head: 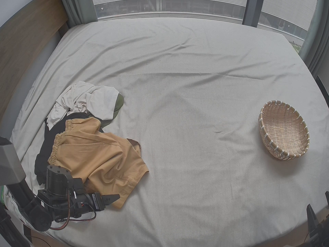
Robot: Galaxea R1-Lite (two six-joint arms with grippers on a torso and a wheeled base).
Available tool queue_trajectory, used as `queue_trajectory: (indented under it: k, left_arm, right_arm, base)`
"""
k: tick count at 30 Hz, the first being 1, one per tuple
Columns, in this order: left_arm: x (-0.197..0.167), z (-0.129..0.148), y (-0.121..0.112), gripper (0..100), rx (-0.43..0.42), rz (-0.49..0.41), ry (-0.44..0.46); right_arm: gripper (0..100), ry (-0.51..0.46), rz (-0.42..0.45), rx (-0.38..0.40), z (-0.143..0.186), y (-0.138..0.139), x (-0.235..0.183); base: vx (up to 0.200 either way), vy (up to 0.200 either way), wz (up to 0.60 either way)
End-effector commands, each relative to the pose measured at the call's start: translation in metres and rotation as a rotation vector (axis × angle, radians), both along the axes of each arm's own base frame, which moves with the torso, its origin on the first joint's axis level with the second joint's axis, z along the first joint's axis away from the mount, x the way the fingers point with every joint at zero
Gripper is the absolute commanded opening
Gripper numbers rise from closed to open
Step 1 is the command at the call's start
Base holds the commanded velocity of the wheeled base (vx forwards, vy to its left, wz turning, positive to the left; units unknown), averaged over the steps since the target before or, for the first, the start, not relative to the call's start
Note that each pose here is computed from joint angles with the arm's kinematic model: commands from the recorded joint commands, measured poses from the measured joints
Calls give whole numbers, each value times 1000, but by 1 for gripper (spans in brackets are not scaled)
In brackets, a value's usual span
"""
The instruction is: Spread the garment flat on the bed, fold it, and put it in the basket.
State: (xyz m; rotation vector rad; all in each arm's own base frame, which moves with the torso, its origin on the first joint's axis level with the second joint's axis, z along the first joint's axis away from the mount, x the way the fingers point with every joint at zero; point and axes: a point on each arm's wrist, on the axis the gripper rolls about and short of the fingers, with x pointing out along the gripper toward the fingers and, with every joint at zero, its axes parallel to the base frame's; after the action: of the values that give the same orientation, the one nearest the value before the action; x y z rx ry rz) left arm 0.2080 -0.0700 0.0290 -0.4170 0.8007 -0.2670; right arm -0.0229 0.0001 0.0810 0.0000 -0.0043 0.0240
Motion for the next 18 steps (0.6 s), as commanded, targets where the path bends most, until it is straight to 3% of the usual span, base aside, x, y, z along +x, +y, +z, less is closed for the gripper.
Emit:
queue_trajectory:
  k: [1, 14, 18]
  left_arm:
    - [6, -18, -1, 100, 0, 18, 49]
    - [28, -29, -9, 100, -56, 76, -94]
    - [38, -23, -12, 100, -124, 101, -176]
  right_arm:
    - [100, 10, 1, 0, -5, 0, 1]
    - [100, 9, 1, 0, -5, 0, 1]
    - [100, 9, 2, 0, -5, 0, 1]
  base:
    - [0, 0, 0]
    - [0, 0, 0]
    - [0, 0, 0]
